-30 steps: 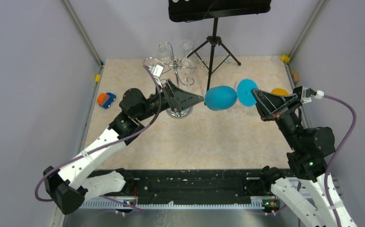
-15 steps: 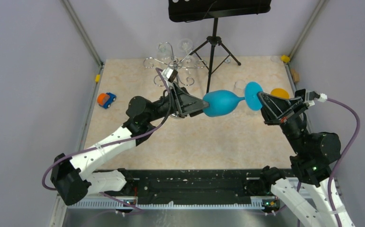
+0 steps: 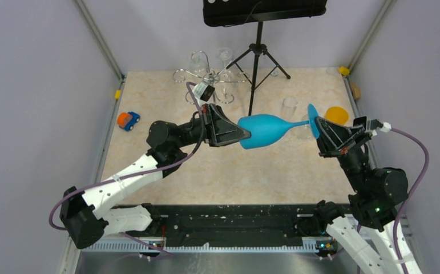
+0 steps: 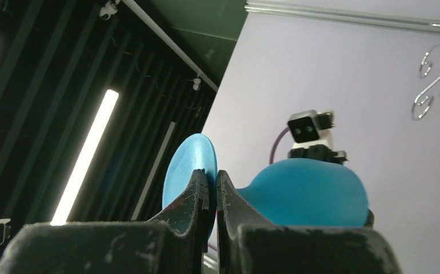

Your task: Take the wine glass off the wine glass rack

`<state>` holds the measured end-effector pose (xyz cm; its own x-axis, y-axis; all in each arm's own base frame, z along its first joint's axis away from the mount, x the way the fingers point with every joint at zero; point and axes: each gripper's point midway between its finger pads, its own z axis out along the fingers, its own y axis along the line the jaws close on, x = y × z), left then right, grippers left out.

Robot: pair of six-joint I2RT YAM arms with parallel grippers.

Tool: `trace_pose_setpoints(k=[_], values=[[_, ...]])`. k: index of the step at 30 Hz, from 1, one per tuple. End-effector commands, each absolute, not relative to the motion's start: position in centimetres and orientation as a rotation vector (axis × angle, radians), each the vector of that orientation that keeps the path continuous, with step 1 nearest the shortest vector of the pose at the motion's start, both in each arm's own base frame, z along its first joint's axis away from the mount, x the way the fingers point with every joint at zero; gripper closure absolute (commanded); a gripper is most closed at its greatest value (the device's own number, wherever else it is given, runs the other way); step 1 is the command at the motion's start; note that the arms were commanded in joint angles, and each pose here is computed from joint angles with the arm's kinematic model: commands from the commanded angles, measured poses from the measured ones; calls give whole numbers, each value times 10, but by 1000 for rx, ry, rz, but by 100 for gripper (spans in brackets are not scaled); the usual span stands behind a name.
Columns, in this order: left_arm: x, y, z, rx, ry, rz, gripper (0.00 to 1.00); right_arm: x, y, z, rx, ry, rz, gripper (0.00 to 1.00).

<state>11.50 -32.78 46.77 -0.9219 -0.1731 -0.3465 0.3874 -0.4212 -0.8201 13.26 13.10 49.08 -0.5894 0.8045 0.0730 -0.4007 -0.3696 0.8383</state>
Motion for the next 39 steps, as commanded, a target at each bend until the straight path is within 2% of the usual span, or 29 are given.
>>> trace_pose_setpoints(k=[1, 2, 3, 4, 5, 6, 7, 9, 13, 17, 22, 29, 39], values=[[80, -303, 505, 473, 1229, -2374, 100, 138, 131, 478, 623, 1119, 1894, 100], [82, -304, 504, 472, 1232, -2346, 100, 137, 131, 477, 619, 1128, 1878, 98], [85, -306, 503, 472, 1236, -2312, 100, 138, 130, 476, 615, 1148, 1847, 87], [89, -308, 500, 466, 1250, -2267, 100, 137, 128, 476, 609, 1165, 1801, 67], [96, -312, 495, 442, 1284, -2217, 100, 140, 127, 469, 617, 1206, 1733, 54], [103, -315, 490, 427, 1319, -2152, 100, 142, 124, 461, 628, 1252, 1658, 44], [111, -318, 484, 417, 1361, -2081, 100, 144, 119, 453, 637, 1285, 1580, 38], [127, -323, 469, 399, 1449, -1931, 100, 148, 100, 439, 667, 1319, 1397, 33], [159, -329, 435, 388, 1628, -1650, 100, 152, 54, 401, 777, 1374, 1045, 31], [177, -344, 394, 423, 1847, -1447, 100, 150, 27, 374, 791, 1432, 811, 31], [200, -365, 342, 447, 2028, -1113, 100, 147, 8, 359, 778, 1496, 626, 41], [217, -397, 281, 569, 2212, -667, 100, 138, -2, 355, 750, 1527, 552, 46], [204, -444, 211, 867, 2392, -498, 100, 127, -7, 353, 738, 1531, 545, 46]])
